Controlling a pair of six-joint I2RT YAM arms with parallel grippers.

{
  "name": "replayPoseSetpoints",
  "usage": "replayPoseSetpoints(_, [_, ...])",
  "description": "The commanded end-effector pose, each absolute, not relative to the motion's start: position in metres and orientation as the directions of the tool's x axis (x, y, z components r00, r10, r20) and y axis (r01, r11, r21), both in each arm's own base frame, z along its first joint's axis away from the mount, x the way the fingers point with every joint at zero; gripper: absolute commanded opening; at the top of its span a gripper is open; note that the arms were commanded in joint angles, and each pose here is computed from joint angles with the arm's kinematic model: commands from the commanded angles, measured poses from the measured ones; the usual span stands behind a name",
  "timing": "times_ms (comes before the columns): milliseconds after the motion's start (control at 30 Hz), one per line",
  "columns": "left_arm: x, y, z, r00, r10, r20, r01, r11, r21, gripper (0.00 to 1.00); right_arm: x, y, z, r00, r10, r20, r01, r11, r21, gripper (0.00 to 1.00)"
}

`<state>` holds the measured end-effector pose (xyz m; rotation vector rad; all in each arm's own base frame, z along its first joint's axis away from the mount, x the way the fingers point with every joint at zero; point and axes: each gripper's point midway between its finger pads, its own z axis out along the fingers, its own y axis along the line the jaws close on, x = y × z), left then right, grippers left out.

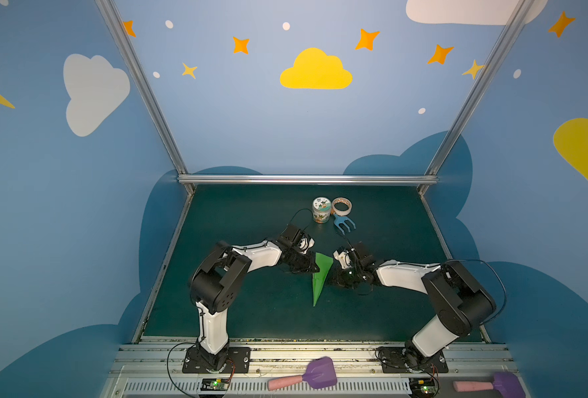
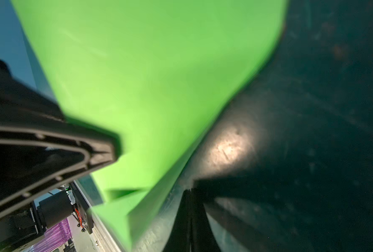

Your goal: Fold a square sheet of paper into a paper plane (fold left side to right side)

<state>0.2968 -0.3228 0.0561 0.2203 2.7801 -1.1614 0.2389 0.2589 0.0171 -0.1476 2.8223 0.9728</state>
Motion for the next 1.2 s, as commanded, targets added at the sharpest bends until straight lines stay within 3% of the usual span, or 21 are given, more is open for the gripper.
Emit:
replayPoseSetpoints(0, [0.313,-0.309,0.075,-0.961,0.005,-0.278,0.185,0.760,-0.624,0.03,0.235,0.246,0.010,-0.987,-0.052,-0.151,-0.128,0.823,0.553,0.02])
replayPoseSetpoints(200, [0.319,-0.264,0.093,-0.903,0.059,-0.426,0.194,0.940,-0.280,0.03,0.231,0.239,0.032,-0.983,-0.044,-0.180,-0.139,0.818,0.557,0.03])
replayPoseSetpoints(367, [0.312,-0.246,0.081,-0.888,0.187,-0.419,0.216,0.976,-0.024,0.03,0.227,0.239,0.041,-0.982,-0.031,-0.187,-0.135,0.805,0.578,0.03])
replayPoseSetpoints(700, [0.302,-0.250,0.047,-0.893,0.258,-0.370,0.235,0.966,0.109,0.04,0.215,0.235,0.035,-0.985,-0.041,-0.170,-0.133,0.808,0.574,0.03])
replayPoseSetpoints(733, [0.301,-0.251,0.045,-0.893,0.262,-0.365,0.238,0.965,0.111,0.06,0.215,0.235,0.036,-0.984,-0.043,-0.172,-0.135,0.808,0.574,0.03])
replayPoseSetpoints(800, [0.299,-0.254,0.044,-0.894,0.262,-0.365,0.239,0.965,0.108,0.23,0.215,0.235,0.035,-0.984,-0.043,-0.171,-0.135,0.808,0.573,0.03])
replayPoseSetpoints(933, [0.297,-0.259,0.045,-0.891,0.259,-0.374,0.237,0.966,0.105,0.43,0.214,0.234,0.034,-0.984,-0.046,-0.172,-0.138,0.808,0.573,0.03])
replayPoseSetpoints(1167, [0.293,-0.272,0.046,-0.896,0.237,-0.376,0.238,0.970,0.045,0.58,0.216,0.235,0.029,-0.985,-0.047,-0.166,-0.135,0.812,0.568,0.03])
